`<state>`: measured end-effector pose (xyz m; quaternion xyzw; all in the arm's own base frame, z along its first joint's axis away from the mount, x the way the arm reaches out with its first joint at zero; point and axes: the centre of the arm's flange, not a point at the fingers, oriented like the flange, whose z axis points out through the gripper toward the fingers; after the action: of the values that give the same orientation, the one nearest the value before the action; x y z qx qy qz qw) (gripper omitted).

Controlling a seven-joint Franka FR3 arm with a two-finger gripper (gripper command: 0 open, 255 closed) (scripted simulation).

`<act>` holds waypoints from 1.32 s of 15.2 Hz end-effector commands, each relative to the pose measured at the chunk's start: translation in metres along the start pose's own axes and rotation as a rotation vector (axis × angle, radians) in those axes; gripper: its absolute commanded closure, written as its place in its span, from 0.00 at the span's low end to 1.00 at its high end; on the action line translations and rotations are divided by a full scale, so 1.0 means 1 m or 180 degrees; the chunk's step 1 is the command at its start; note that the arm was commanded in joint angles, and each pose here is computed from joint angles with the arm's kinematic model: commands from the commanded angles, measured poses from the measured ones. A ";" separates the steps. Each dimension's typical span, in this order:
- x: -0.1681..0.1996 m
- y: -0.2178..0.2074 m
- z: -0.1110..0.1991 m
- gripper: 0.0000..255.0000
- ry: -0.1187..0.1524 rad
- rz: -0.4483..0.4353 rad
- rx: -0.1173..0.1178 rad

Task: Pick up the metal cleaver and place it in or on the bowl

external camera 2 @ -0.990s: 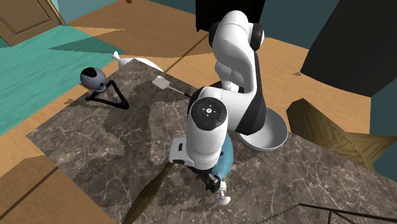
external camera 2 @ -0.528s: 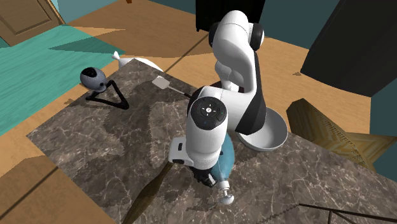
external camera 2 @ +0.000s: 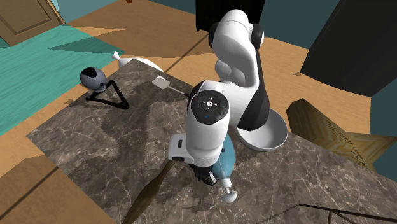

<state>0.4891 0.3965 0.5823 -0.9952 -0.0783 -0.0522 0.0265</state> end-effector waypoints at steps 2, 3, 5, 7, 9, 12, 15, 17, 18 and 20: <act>0.002 -0.001 -0.016 1.00 0.0000 0.0001 -0.0001; 0.003 -0.001 -0.021 1.00 0.0000 0.0001 -0.0001; 0.004 -0.001 -0.031 1.00 0.0000 0.0001 -0.0001; 0.005 -0.002 -0.042 1.00 0.0000 0.0001 -0.0001; 0.006 -0.002 -0.052 1.00 0.0000 0.0001 -0.0001; 0.008 -0.003 -0.068 1.00 0.0000 0.0001 -0.0001; 0.010 -0.004 -0.084 1.00 0.0000 0.0001 -0.0001; 0.011 -0.004 -0.094 1.00 0.0000 0.0001 -0.0001; 0.011 -0.004 -0.100 1.00 0.0000 0.0001 -0.0001; 0.012 -0.005 -0.110 1.00 0.0000 0.0001 -0.0001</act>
<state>0.4906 0.3962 0.6868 -0.9952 -0.0784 -0.0525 0.0266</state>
